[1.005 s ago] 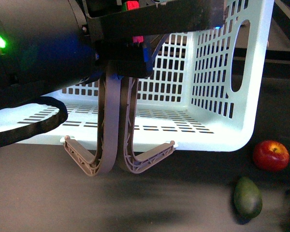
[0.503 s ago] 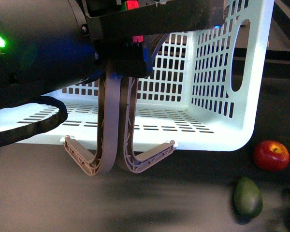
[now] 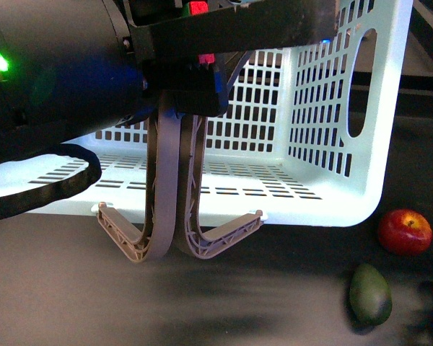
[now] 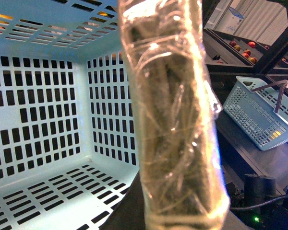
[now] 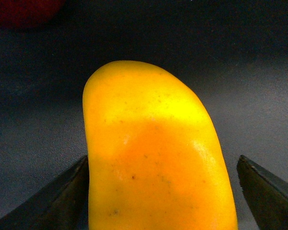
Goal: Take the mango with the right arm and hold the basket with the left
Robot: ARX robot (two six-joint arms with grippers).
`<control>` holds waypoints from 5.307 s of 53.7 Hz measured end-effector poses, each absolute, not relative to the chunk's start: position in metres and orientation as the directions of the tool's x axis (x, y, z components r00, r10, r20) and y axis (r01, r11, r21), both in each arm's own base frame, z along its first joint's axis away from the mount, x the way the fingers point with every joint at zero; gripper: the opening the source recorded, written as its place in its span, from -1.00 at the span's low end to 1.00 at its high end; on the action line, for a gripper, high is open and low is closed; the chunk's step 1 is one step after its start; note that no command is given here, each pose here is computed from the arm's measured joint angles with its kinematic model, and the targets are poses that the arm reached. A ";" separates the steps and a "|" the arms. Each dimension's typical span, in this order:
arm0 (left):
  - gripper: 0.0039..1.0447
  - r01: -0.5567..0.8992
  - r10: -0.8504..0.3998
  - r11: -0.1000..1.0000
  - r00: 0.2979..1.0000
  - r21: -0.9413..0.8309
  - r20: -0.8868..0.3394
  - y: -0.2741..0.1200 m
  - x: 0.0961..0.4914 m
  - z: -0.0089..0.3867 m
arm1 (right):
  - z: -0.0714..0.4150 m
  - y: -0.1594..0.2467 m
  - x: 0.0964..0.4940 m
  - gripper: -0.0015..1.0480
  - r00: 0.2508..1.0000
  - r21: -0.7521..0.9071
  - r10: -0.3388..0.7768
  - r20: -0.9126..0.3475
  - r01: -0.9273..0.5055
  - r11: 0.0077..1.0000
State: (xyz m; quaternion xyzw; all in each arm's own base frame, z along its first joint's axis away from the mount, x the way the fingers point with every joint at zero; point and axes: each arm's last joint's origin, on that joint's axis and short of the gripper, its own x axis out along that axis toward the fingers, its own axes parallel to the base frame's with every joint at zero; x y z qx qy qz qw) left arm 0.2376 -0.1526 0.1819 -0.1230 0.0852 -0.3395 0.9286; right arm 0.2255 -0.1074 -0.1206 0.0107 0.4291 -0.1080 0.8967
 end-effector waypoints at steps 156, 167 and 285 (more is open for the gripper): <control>-0.86 0.606 -0.650 0.743 0.755 -0.285 -0.088 -0.152 0.236 0.179 | 0.208 0.094 0.244 0.85 0.970 0.115 0.226 -0.095 -0.214 0.970; -0.86 0.608 -0.652 0.740 0.753 -0.287 -0.088 -0.152 0.236 0.179 | 0.209 0.051 0.202 0.85 0.986 0.137 0.125 -0.110 -0.109 0.985; -0.86 0.608 -0.652 0.741 0.753 -0.286 -0.088 -0.152 0.236 0.179 | 0.165 0.000 0.098 -0.96 1.000 0.002 0.002 0.002 -0.002 1.000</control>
